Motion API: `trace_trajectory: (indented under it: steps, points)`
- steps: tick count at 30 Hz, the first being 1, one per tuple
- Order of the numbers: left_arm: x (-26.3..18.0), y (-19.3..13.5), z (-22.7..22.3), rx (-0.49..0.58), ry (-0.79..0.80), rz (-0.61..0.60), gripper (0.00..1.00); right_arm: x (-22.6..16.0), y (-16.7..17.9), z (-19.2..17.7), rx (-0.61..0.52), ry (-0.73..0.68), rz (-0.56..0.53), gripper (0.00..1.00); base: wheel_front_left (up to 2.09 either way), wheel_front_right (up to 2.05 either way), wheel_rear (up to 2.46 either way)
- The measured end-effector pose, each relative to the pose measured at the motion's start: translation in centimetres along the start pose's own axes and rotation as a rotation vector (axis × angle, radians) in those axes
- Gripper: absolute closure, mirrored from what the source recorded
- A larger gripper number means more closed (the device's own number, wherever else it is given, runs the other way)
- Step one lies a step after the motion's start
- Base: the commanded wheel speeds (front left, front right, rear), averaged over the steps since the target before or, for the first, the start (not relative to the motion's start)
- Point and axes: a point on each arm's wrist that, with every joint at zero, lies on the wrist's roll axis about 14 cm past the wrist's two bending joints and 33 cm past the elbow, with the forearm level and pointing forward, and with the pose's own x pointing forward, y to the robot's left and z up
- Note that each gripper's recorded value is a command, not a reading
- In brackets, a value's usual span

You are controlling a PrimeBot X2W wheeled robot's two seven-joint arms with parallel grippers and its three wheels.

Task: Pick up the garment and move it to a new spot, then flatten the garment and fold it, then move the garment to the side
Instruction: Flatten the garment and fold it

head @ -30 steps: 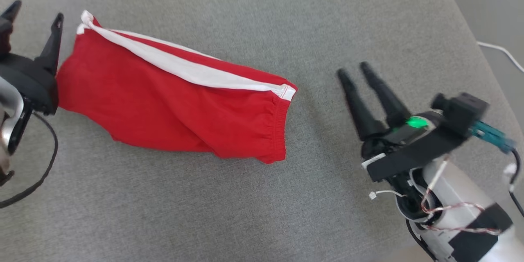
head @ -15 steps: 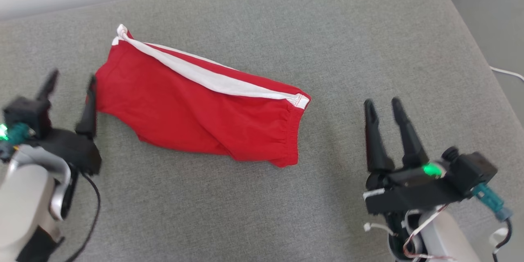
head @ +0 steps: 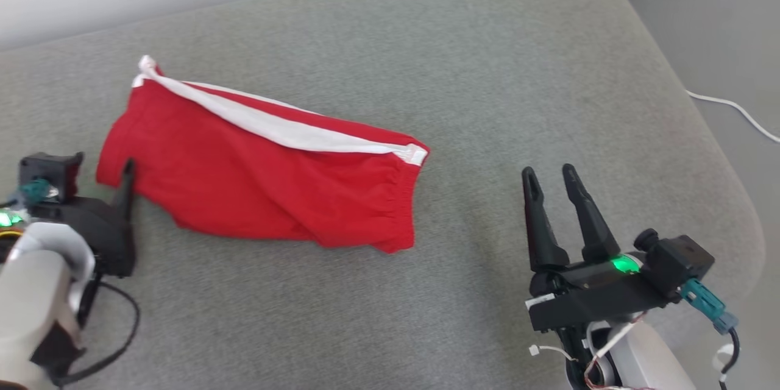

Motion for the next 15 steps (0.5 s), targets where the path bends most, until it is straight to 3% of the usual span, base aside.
trace_trajectory:
  steps: [6,15]
  points:
    - [2.1,1.1,0.2,-0.011,0.057,0.009,0.0,-0.1,-0.7,0.1,-0.017,0.003,-0.018,0.0,0.0,0.0,0.0]
    - [4.3,1.4,-2.6,-0.056,0.276,-0.029,0.0,0.0,-1.9,-0.3,-0.03,0.015,-0.064,0.0,0.0,0.0,0.0]
